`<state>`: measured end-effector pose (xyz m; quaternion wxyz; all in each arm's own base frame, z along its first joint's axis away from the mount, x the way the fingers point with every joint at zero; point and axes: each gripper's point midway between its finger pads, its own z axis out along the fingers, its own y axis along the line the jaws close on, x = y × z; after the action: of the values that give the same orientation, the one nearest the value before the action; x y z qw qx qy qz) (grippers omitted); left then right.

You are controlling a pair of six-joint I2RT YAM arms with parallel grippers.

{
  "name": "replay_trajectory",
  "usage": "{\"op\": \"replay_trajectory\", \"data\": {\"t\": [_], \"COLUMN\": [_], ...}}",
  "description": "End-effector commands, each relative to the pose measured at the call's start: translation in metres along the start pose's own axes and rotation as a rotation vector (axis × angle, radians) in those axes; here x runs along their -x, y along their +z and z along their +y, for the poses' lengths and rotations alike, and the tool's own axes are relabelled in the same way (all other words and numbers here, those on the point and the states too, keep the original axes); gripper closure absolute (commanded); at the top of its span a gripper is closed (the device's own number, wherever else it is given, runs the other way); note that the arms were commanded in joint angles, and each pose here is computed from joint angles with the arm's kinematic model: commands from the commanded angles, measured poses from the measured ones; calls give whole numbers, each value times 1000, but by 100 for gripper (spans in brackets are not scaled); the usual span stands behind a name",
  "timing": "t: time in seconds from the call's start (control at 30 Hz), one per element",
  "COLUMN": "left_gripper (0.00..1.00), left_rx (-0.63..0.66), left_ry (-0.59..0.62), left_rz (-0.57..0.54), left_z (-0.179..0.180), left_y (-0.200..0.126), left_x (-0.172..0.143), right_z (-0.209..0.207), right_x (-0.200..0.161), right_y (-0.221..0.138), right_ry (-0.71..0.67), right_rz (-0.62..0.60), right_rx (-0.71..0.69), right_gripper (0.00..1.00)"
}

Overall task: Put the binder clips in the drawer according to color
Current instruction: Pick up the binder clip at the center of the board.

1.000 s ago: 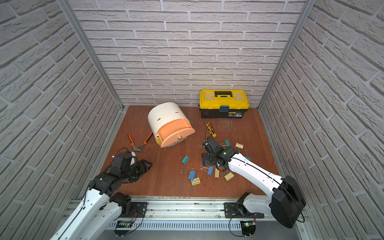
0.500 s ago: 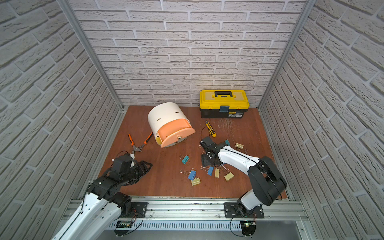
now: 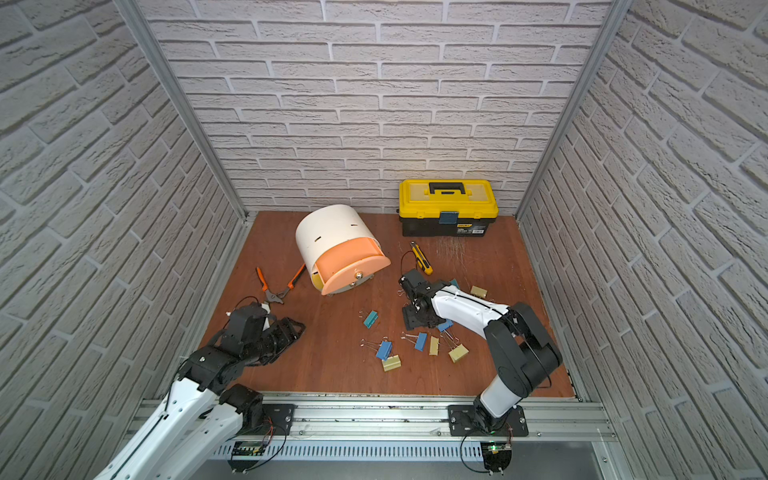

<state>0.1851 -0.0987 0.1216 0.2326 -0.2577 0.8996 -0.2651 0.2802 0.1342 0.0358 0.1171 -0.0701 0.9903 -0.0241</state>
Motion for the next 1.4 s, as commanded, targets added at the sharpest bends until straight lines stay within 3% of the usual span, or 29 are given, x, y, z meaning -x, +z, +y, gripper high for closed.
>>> {"op": "replay_trajectory", "data": {"t": [0.0,0.87,1.37], "left_gripper": [29,28,28], "left_rx": [-39,-30,-19], "left_ry": [45,39,23], "left_rz": [-46,-61,-60], "left_z": [-18,-15,-10], "left_y": [-9,-16,-13], "left_x": [13,14,12], "right_z": [-3,-9,17], "right_x": [8,30,22], "right_y": [-1,23,25], "right_ry": [-26,-61,-77], "right_rz": [-15,21,38], "right_rx": [-22,-42,128], "right_gripper": [23,22,26]}}
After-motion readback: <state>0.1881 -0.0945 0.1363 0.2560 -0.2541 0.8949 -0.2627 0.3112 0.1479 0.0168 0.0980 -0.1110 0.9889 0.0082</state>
